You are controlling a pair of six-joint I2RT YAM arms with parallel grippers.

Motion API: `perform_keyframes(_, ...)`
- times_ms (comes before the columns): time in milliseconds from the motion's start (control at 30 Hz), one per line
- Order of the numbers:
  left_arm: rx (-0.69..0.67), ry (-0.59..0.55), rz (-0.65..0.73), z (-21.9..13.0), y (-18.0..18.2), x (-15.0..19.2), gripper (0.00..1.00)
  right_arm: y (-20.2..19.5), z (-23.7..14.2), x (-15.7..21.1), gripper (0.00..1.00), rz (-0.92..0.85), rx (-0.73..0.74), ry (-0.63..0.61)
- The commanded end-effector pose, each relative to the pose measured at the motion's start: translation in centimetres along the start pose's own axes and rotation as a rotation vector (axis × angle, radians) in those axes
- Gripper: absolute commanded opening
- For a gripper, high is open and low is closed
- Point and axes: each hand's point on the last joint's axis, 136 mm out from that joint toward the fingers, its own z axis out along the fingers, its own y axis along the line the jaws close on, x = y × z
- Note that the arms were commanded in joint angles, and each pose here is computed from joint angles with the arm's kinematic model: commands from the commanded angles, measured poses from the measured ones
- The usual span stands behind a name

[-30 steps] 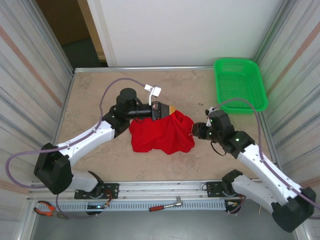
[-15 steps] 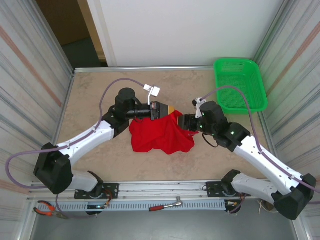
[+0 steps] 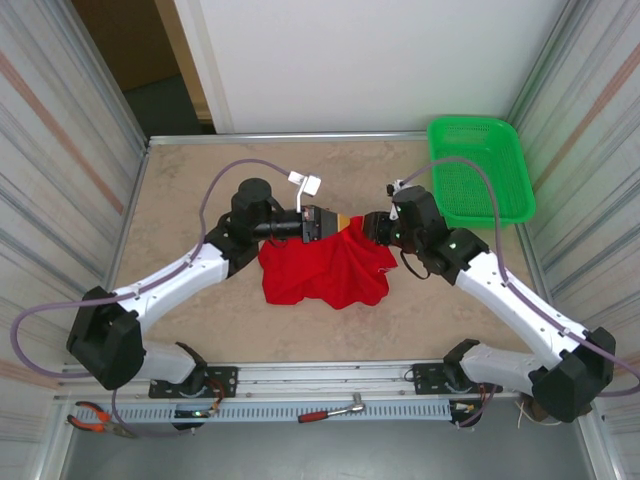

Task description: Fold the inside-out t-shirt

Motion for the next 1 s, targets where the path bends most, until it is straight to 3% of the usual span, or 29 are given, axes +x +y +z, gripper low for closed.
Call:
perform_keyframes(0, -0.002, -0.059, 0.036, -1.3, -1.0, -1.4, 0.00, -3.0, 0.1, 2.0, 0.26, 0.012, 0.134, 0.049)
perform_keyframes(133, -0.010, -0.070, 0.036, -1.8, -0.7, -1.6, 0.00, -3.1, -0.1, 2.9, 0.01, 0.025, 0.105, 0.063)
perform_keyframes(267, -0.020, -0.079, 0.032, -2.2, -0.3, -1.6, 0.00, -2.5, -1.4, 2.3, 0.00, 0.032, 0.062, 0.035)
perform_keyframes(333, -0.023, -0.079, 0.033, -2.3, -0.2, -1.6, 0.00, -1.6, -2.3, 1.8, 0.12, 0.021, 0.001, 0.008)
perform_keyframes(433, -0.014, -0.071, 0.034, -2.3, -0.3, -1.4, 0.00, 0.1, -3.8, 1.2, 0.48, -0.004, -0.115, -0.045)
perform_keyframes(467, -0.009, -0.068, 0.037, -2.3, -0.4, -1.4, 0.00, 0.5, -4.0, 1.0, 0.56, -0.016, -0.145, -0.053)
perform_keyframes(600, 0.004, -0.060, 0.041, -2.3, -0.8, -1.4, 0.00, 2.4, -3.8, 0.8, 0.64, -0.047, -0.258, -0.042)
perform_keyframes(800, 0.014, -0.059, 0.046, -2.4, -1.2, -1.6, 0.00, 3.3, -0.8, 0.9, 0.59, -0.028, -0.288, 0.010)
perform_keyframes(867, 0.013, -0.060, 0.046, -2.4, -1.2, -1.6, 0.00, 3.3, 0.2, 1.5, 0.52, -0.024, -0.292, 0.045)
perform_keyframes(967, -0.004, -0.070, 0.045, -2.4, -0.9, -1.7, 0.00, 2.7, 1.1, 2.6, 0.28, -0.013, -0.281, 0.085)
